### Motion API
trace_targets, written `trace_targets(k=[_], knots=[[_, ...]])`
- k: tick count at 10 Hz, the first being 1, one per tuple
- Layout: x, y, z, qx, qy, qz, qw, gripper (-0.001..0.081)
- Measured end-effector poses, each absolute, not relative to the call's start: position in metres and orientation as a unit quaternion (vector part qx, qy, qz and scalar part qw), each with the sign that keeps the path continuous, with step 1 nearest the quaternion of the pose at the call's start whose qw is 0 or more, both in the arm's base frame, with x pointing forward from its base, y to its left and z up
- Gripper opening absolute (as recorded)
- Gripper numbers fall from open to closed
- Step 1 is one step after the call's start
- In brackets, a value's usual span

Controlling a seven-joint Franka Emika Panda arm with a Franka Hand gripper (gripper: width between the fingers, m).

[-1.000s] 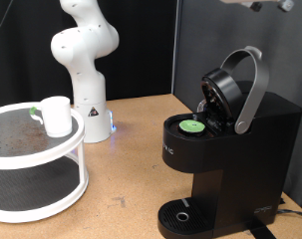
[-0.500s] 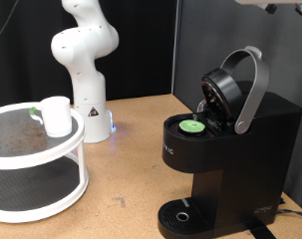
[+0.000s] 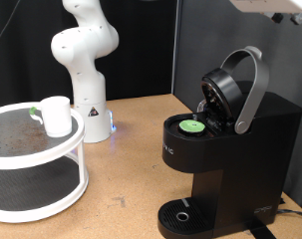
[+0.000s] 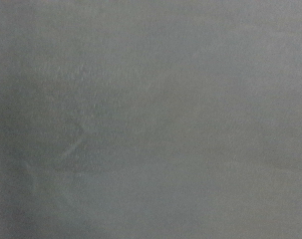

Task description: Make a cup of coffee with the keurig machine

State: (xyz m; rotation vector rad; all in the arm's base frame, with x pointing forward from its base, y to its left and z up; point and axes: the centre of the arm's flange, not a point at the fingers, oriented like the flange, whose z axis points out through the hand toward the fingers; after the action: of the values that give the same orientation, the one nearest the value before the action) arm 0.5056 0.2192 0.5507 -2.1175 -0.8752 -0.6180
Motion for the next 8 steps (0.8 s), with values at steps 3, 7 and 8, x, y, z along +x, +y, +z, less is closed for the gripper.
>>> trace_targets(k=[3,7,8], knots=[[0.509,0.211,0.534,-0.840,-0.340,-0.225,0.359,0.0168],[0.514,0.188,0.516,-0.852,-0.322,-0.216,0.351,0.0010],[0.515,0.181,0.513,-0.855,-0.317,-0.214,0.350,0.0010]])
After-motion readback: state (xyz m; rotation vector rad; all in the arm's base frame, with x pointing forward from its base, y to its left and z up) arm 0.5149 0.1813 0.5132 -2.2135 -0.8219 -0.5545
